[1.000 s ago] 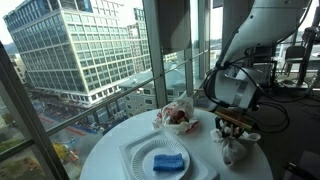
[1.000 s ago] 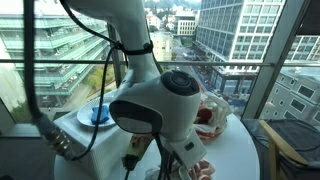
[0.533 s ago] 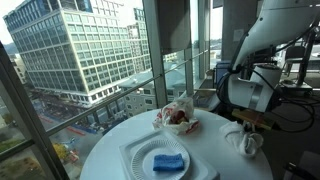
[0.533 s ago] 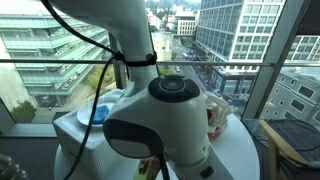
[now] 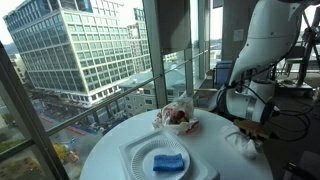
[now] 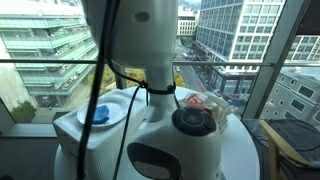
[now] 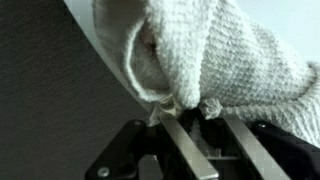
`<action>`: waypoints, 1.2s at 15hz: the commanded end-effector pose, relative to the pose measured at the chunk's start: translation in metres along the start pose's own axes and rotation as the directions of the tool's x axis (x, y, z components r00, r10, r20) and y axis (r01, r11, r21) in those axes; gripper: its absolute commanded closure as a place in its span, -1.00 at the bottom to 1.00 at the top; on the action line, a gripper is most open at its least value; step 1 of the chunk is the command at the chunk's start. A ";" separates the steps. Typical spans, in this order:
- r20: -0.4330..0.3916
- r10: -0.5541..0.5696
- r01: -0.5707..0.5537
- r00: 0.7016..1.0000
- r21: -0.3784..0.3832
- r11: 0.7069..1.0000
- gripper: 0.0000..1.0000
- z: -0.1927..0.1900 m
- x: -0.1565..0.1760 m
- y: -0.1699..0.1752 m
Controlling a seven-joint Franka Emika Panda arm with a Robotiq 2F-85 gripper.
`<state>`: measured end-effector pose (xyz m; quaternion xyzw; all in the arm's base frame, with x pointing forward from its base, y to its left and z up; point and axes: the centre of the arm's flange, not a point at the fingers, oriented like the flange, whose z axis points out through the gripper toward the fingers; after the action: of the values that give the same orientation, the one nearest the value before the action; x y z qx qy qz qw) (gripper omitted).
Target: Put the pink shirt on the white towel, wrap up the pink shirt with the towel
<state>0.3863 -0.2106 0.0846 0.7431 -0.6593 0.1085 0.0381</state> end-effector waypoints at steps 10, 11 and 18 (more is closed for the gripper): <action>0.250 -0.063 -0.017 0.966 0.305 0.952 0.89 0.036 -0.027 -0.103; 0.289 -0.070 -0.020 0.955 0.298 0.955 0.89 0.037 -0.034 -0.104; 0.336 -0.137 0.055 0.932 0.243 0.968 0.30 0.040 -0.065 -0.091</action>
<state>0.4836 -0.1589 0.0464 0.7613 -0.6203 0.0603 -0.1789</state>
